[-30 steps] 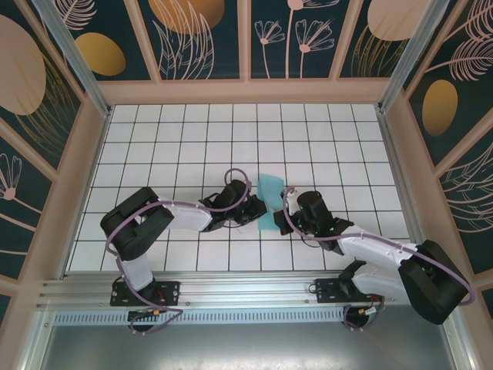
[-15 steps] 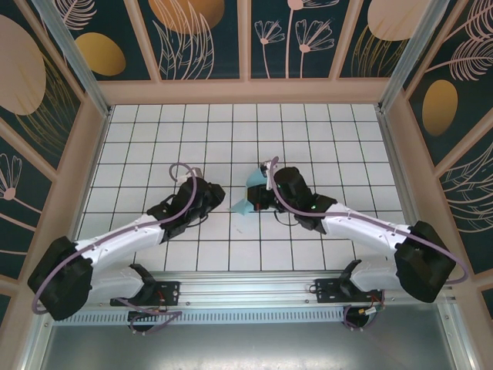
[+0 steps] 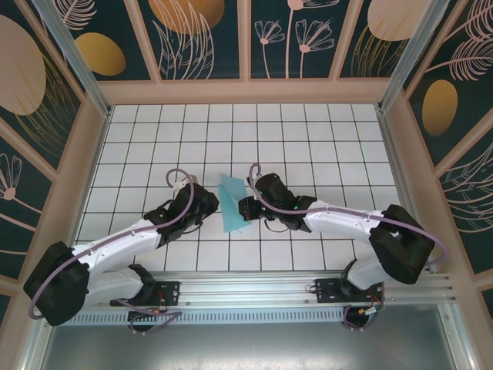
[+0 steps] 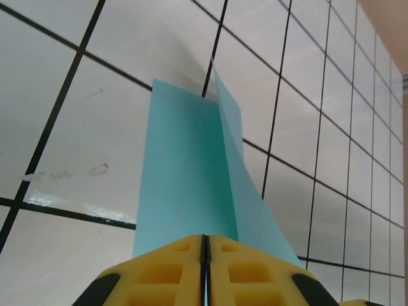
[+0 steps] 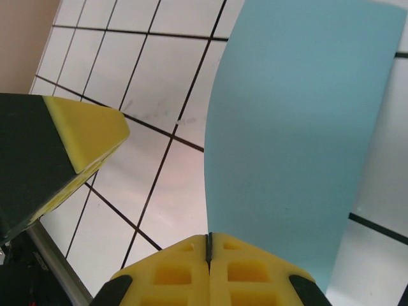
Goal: Fold a paper plane with a square sheet of paper (pick it up from the middle)
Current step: Fold the triangle a second time at the center of the table.
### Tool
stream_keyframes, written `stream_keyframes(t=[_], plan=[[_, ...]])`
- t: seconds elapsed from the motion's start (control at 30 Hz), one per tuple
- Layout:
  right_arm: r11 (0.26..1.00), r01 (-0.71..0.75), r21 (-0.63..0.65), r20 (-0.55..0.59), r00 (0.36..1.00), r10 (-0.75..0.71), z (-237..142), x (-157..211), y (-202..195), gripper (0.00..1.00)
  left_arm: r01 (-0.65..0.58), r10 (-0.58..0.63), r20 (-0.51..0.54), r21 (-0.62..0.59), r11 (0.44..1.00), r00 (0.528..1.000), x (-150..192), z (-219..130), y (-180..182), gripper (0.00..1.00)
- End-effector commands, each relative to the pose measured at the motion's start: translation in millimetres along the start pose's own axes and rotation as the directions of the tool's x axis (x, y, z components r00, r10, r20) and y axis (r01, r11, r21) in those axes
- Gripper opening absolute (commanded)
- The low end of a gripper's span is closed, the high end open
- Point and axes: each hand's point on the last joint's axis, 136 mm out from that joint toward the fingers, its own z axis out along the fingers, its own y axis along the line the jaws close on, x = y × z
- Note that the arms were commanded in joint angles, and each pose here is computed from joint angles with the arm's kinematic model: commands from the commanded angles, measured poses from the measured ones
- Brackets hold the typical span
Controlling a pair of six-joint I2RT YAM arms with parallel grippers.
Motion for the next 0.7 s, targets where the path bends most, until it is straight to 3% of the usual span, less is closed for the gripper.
stream_keyframes(t=[0.0,0.4,0.67], plan=[[1.0,-0.008,-0.027,-0.04,0.999,0.007,7.3,9.5,6.6,0.0,0.008,-0.007,-0.049,0.016,1.0,0.999,11.2,7.4,2.7,0.12],[0.992,0.014,-0.128,-0.165,0.986,-0.036,39.9,22.9,7.7,0.0,0.04,-0.04,-0.195,-0.003,0.999,0.98,49.6,29.3,25.2,0.05],[0.984,-0.028,-0.175,-0.172,0.985,-0.002,40.9,20.1,-5.1,0.0,0.043,-0.039,-0.237,0.008,0.999,0.971,60.3,33.7,25.9,0.05]])
